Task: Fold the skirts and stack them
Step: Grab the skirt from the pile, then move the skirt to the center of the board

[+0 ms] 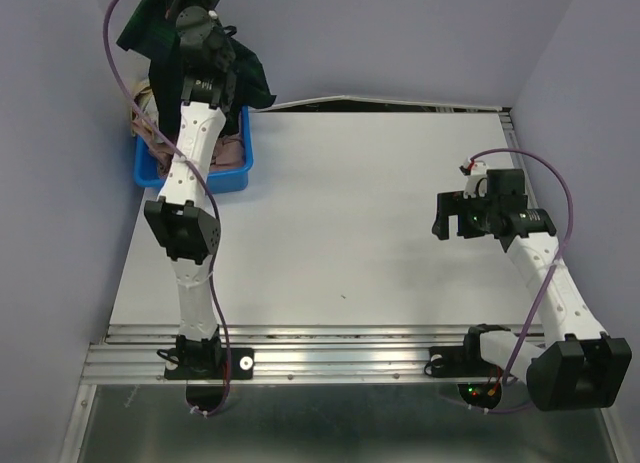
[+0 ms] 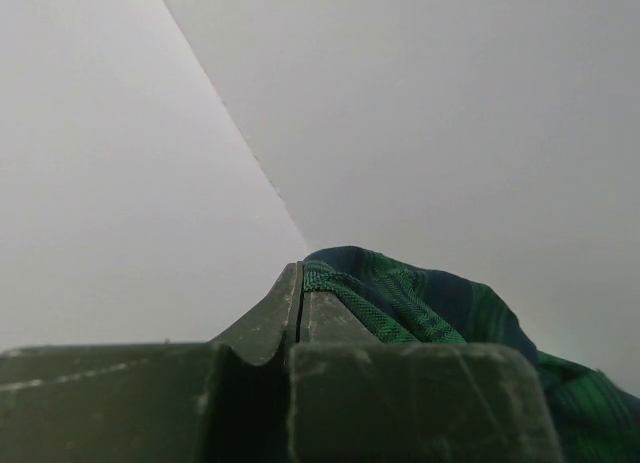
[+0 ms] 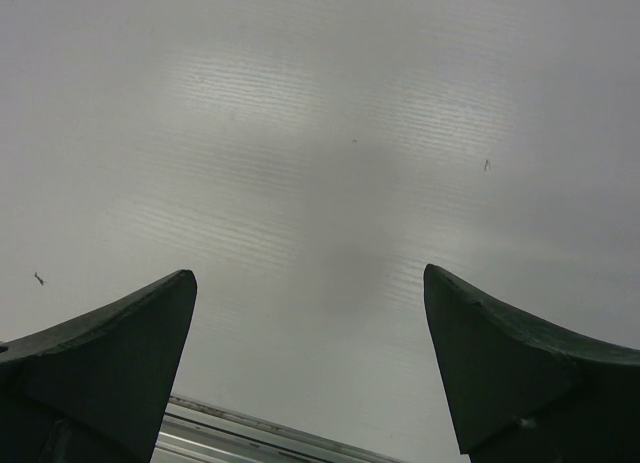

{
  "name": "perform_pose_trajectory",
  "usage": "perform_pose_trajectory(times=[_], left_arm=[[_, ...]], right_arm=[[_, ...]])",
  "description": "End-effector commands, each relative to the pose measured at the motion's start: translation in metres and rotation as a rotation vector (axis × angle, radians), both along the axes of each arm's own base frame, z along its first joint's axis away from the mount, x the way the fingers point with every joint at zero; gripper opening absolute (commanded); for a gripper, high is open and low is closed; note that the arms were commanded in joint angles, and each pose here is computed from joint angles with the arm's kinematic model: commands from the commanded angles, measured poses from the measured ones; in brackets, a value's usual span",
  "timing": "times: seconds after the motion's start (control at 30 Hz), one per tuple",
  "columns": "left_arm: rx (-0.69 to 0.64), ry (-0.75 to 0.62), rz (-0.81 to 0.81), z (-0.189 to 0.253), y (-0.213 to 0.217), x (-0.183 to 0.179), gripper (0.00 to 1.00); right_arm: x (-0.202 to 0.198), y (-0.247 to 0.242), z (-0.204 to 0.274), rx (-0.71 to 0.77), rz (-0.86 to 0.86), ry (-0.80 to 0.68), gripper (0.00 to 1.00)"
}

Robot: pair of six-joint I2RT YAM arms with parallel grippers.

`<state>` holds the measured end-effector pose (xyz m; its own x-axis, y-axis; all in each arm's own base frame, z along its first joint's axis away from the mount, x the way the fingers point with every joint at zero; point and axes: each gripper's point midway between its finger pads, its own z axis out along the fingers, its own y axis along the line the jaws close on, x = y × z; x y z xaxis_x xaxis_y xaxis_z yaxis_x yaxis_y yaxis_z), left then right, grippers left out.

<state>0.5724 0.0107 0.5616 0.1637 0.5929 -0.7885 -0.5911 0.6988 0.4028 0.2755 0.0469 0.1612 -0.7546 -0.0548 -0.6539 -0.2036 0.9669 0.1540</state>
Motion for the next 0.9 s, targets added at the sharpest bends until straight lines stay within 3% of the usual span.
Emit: perform_pose_trajectory(times=[0.0, 0.23, 0.6, 0.77, 0.87], left_arm=[[-0.041, -0.402, -0.014, 0.138, 0.019, -0.126, 0.00], [-0.051, -0.556, -0.092, 0.197, 0.015, -0.213, 0.00], [-0.115, -0.690, -0.268, 0.241, -0.015, -0.316, 0.00], [-0.140, -0.541, -0.419, 0.213, -0.062, -0.311, 0.00], [-0.108, -0.326, -0.511, 0.157, -0.117, -0.281, 0.00]], right_arm=[[0.004, 0.001, 0.020, 0.011, 0.006, -0.077, 1.00], [0.003, 0.006, 0.024, 0.032, 0.023, -0.093, 1.00], [-0.004, 0.018, 0.038, 0.088, 0.071, -0.123, 1.00], [-0.007, 0.029, 0.048, 0.134, 0.120, -0.138, 1.00], [-0.009, 0.032, 0.049, 0.149, 0.140, -0.135, 1.00]])
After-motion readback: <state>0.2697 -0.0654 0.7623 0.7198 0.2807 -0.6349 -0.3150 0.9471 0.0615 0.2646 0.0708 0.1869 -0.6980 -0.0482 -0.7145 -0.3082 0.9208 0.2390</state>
